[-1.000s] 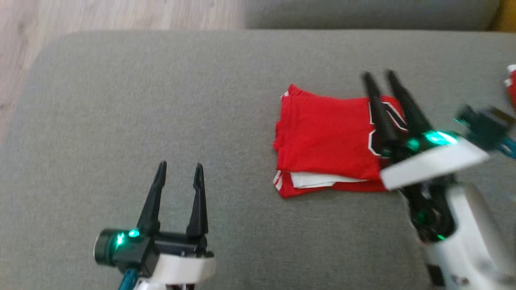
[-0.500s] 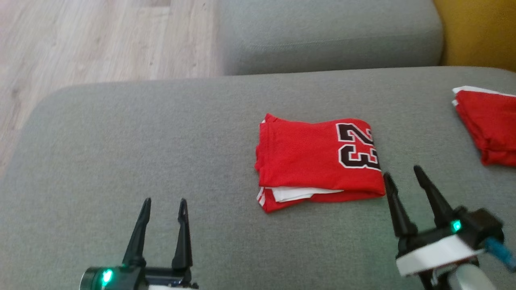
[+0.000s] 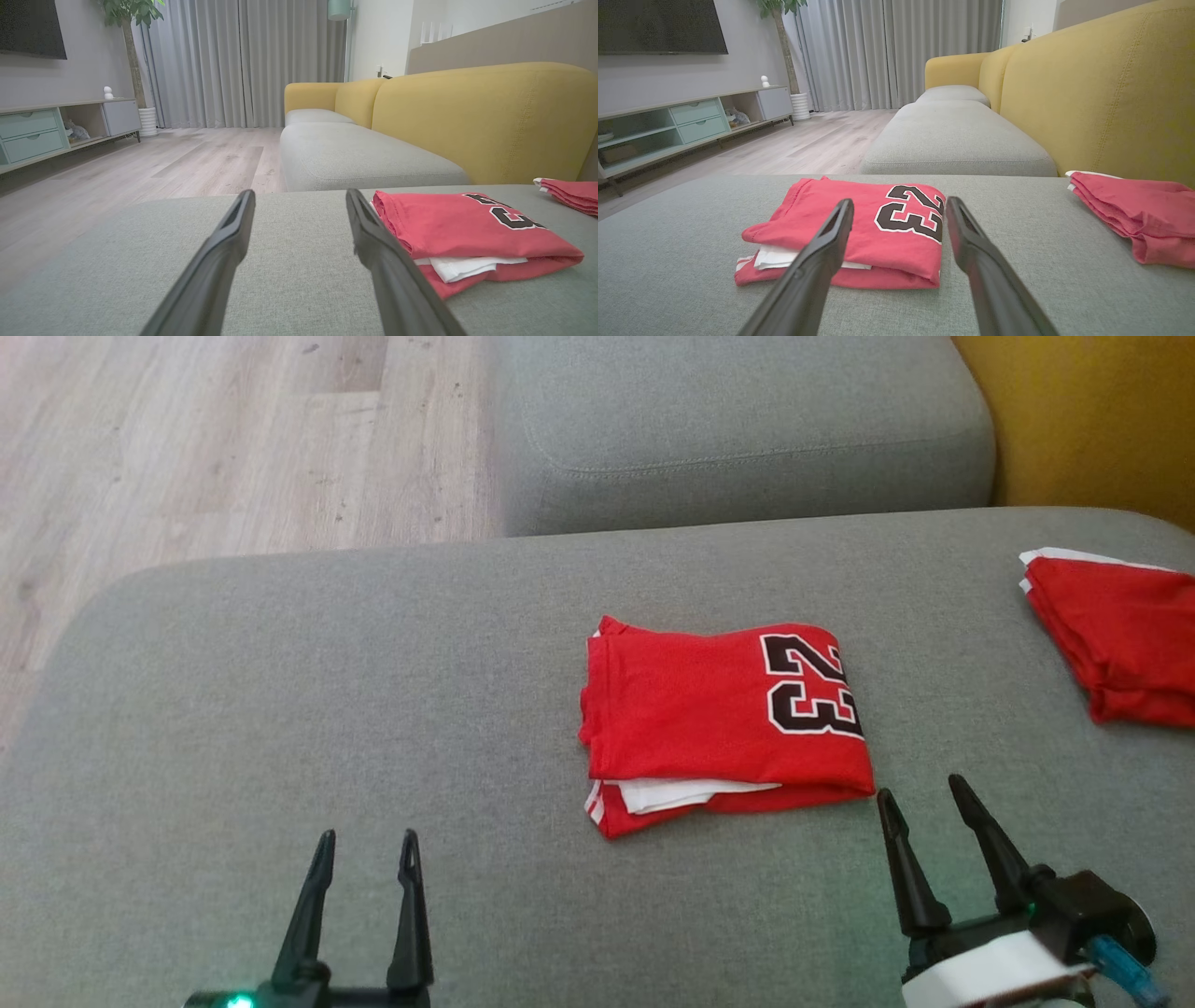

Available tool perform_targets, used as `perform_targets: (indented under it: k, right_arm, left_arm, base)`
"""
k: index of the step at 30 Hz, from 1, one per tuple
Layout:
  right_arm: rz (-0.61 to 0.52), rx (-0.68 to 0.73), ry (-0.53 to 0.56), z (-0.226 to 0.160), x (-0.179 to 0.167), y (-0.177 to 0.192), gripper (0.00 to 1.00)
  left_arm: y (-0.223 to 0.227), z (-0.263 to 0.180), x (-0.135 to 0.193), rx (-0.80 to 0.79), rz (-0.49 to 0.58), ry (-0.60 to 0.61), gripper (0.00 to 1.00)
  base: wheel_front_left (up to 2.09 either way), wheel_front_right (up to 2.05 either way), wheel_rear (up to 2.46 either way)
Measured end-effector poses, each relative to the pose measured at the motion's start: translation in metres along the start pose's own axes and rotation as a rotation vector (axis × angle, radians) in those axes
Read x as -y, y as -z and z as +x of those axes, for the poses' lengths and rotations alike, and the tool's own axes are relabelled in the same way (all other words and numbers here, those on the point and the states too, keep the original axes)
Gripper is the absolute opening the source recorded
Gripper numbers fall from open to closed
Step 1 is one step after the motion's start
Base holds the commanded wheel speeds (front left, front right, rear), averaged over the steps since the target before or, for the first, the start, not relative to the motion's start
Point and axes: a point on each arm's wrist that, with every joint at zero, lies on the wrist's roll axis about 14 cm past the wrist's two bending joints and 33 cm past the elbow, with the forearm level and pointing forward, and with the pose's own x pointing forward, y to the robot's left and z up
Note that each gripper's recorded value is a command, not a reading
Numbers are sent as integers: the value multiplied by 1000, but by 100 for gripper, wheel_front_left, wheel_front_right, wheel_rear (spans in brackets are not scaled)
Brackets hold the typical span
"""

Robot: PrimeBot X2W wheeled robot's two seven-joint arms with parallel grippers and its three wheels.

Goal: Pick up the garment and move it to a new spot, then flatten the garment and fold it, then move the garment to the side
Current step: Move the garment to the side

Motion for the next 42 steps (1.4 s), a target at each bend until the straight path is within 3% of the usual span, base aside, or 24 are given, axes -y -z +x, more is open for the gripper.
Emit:
perform_targets:
  k: [17,24,27,33,37,42]
  right_arm:
    - [14,-10,20,0,3,4,100]
    - [28,-129,111,-5,28,41,100]
    - [38,-171,116,8,32,53,100]
    - [71,-183,122,70,50,44,100]
    - [100,-278,99,94,48,62,100]
    - [155,-515,61,86,31,115,100]
  left_arm:
    - [7,-3,-3,-24,-18,-20,100]
    - [14,-1,-3,-49,-19,-23,100]
    - [19,1,0,-68,-22,-17,100]
    - [20,23,9,-67,-29,8,100]
    - [19,34,7,-62,-29,0,100]
    - [31,32,5,-104,-35,-20,100]
  base:
    - [0,0,0]
    - [0,0,0]
    - [0,0,0]
    - [0,0,0]
    - [0,0,0]
    - [0,0,0]
